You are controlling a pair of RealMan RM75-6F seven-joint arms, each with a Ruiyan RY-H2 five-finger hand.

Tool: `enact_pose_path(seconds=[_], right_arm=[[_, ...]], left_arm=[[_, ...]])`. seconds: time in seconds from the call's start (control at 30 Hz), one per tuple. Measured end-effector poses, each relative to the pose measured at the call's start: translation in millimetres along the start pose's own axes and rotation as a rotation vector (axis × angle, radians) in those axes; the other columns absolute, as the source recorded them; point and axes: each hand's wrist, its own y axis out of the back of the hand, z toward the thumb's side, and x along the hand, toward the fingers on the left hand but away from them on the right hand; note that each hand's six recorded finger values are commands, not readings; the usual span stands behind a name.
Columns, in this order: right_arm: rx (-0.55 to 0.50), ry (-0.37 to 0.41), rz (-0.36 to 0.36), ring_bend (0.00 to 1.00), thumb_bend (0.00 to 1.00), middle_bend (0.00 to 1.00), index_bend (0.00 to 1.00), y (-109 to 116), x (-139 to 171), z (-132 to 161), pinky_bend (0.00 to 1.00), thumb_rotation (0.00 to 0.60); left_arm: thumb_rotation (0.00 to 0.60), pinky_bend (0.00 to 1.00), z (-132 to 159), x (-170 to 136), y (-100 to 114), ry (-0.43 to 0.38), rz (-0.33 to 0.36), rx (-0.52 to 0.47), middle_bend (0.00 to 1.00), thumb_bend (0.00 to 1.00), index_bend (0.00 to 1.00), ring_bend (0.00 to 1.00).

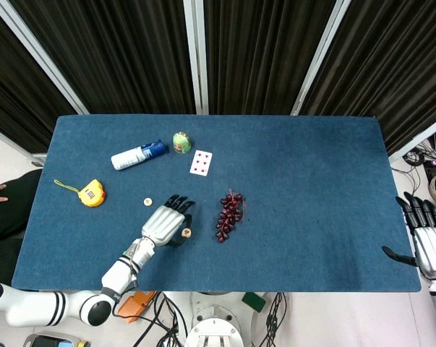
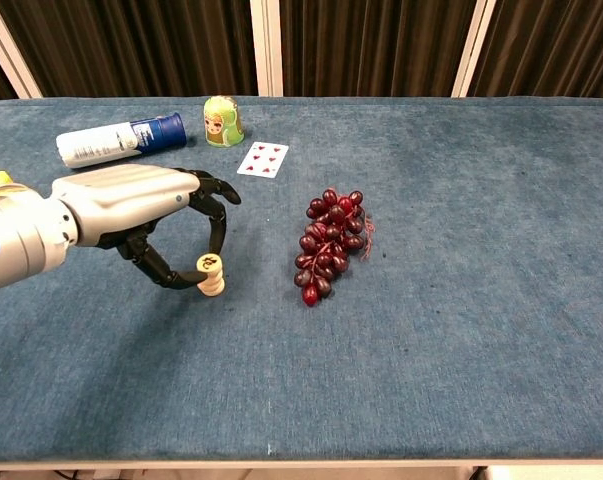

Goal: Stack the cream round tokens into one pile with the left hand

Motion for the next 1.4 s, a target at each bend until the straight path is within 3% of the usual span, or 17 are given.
enact_pose_path(seconds=[0.47,0.63,0.77,0.9,1.17,1.4], right_arm=[[0.002,0.0,0.001,0.0,0.19,0.02,0.0,0.1,-0.1,0.8,0.01,0.6],[0.003,-0.004,-0.005,0.0,0.19,0.02,0.0,2.1,1.0,-0.3,0.01,0.6],[0.003,-0.004,-0.007,0.0,0.19,0.02,0.0,2.8,1.6,-0.5,0.01,0.6],[0.002,0.001,-0.004,0.0,0.19,0.02,0.0,1.5,1.1,0.9,0.01,0.6],[0.006,0.001,-0.002,0.0,0.19,0.02,0.0,1.2,0.3,2.6,0.01,0.6],[0.012,0.007,-0.003,0.0,0.19,0.02,0.0,2.0,-0.3,7.3,0.01,0.6]], left_arm=[[0.6,0.0,-1.9,-1.1,0.1,0.003,0.001,-0.001,0.09,0.31,0.42,0.0],[0.6,0.0,-8.6,-2.7,10.7,0.018,0.024,-0.016,0.09,0.31,0.41,0.0],[0.6,0.0,-29.0,-3.1,28.3,0.07,0.072,-0.054,0.09,0.3,0.41,0.0],[0.6,0.0,-55.2,0.8,31.0,0.142,0.084,-0.079,0.09,0.29,0.41,0.0],[0.6,0.0,-119.5,8.5,13.7,0.315,0.065,-0.106,0.08,0.29,0.41,0.0],[0.6,0.0,-133.4,10.7,0.3,0.351,0.047,-0.144,0.08,0.28,0.41,0.0]])
